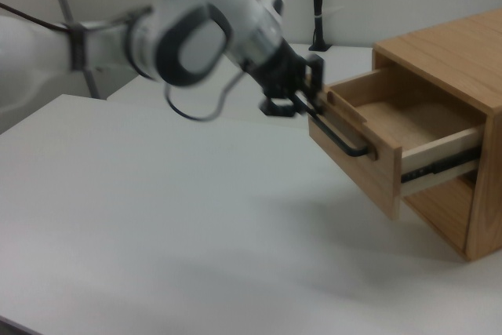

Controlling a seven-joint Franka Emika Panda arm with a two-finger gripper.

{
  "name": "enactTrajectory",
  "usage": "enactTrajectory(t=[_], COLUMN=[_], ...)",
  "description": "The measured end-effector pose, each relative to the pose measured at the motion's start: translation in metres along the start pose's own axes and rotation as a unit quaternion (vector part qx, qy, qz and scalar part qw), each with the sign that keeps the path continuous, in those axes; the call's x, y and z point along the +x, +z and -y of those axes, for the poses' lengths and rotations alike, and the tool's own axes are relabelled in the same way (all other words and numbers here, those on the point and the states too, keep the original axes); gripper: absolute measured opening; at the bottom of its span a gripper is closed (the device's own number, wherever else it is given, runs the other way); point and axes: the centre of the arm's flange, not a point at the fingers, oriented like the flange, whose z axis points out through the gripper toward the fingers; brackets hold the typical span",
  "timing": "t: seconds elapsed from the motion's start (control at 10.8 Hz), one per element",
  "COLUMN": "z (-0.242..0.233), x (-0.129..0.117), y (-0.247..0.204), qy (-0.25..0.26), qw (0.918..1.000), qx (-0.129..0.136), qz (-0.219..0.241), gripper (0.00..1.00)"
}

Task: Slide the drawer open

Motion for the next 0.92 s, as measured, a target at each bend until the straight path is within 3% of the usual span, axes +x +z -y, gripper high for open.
enactTrajectory(t=[0.09,0.28,0.55,0.74,0.83,0.92], z=[0.005,0.015,0.033,0.054,0.064,0.073], x=[-0.001,-0.003,0.008,0.033,0.052,0.071], y=[-0.029,-0.054,-0.049,-0.048,-0.051,-0.055], qy=[0.0,-0.003,-0.008,0.052,0.103,0.162], qw=[0.9998,0.9986,0.9941,0.9835,0.9755,0.9646], qx=[0.019,0.052,0.108,0.173,0.195,0.208], qz=[-0.002,-0.001,-0.001,-0.014,-0.005,0.005], gripper=[0.03,0.04,0.07,0.13,0.27,0.3])
